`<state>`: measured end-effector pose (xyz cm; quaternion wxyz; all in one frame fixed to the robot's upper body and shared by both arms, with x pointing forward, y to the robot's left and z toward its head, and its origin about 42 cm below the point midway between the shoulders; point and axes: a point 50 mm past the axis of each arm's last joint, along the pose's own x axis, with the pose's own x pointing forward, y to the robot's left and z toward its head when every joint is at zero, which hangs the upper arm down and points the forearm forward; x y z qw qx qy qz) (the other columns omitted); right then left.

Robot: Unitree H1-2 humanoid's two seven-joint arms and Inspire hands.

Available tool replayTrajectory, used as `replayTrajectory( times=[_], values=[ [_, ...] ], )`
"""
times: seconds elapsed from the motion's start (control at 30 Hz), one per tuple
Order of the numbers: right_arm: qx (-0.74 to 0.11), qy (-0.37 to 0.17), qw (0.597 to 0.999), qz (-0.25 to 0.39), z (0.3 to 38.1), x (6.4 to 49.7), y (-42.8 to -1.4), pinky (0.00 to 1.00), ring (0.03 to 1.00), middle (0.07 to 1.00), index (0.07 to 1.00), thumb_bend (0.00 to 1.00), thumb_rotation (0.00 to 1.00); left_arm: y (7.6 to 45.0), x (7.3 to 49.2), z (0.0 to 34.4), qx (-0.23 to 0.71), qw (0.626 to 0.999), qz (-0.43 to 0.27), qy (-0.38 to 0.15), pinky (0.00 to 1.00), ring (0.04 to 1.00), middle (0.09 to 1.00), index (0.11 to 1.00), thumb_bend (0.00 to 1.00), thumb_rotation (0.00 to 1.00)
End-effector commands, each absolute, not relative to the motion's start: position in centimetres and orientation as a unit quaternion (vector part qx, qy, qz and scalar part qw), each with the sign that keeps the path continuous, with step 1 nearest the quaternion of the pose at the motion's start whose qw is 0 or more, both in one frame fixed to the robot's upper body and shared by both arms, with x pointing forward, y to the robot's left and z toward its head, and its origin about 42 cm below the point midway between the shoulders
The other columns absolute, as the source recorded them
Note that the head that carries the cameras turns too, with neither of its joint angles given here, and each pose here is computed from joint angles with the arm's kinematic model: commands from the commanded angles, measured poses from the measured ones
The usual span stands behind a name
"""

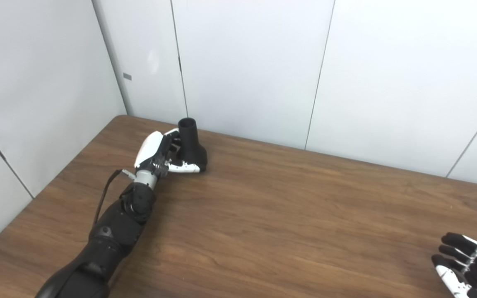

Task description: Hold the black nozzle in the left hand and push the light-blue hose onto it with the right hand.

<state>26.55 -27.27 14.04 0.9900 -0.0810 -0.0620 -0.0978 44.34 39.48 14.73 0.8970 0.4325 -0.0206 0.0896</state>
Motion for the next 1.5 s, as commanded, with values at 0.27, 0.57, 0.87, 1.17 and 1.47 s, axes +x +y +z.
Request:
replayTrajectory(
  times=[0.27, 0.57, 0.87, 1.17, 1.47],
  values=[
    [-0.093, -0.092, 0.987, -0.096, 15.8, 26.6, -27.7, 0.60, 0.684, 0.690, 0.652, 0.21, 0.00, 39.9, 42.5, 11.3, 0.491, 0.868, 0.067, 0.023, 0.55, 0.631, 0.728, 0.722, 1.00, 0.08],
    [-0.090, -0.092, 0.987, -0.092, 15.8, 26.5, -27.7, 0.61, 0.690, 0.697, 0.658, 0.20, 0.00, 39.6, 42.6, 10.7, 0.510, 0.857, 0.057, 0.042, 0.56, 0.648, 0.760, 0.763, 1.00, 0.14],
    [-0.095, -0.092, 0.987, -0.092, 16.0, 26.5, -27.7, 0.61, 0.689, 0.695, 0.660, 0.21, 0.00, 38.8, 42.2, 11.3, 0.534, 0.843, 0.041, 0.051, 0.57, 0.678, 0.755, 0.766, 1.00, 0.18],
    [-0.092, -0.089, 0.988, -0.088, 16.1, 26.4, -27.7, 0.62, 0.687, 0.694, 0.662, 0.20, 0.00, 39.1, 42.1, 10.6, 0.560, 0.826, 0.032, 0.057, 0.74, 0.759, 0.762, 0.752, 1.00, 0.22],
    [-0.086, -0.090, 0.988, -0.086, 16.1, 26.4, -27.5, 0.61, 0.679, 0.688, 0.657, 0.20, 0.00, 39.1, 42.1, 10.5, 0.576, 0.816, 0.029, 0.042, 0.81, 0.742, 0.733, 0.725, 1.00, 0.16]
  ],
)
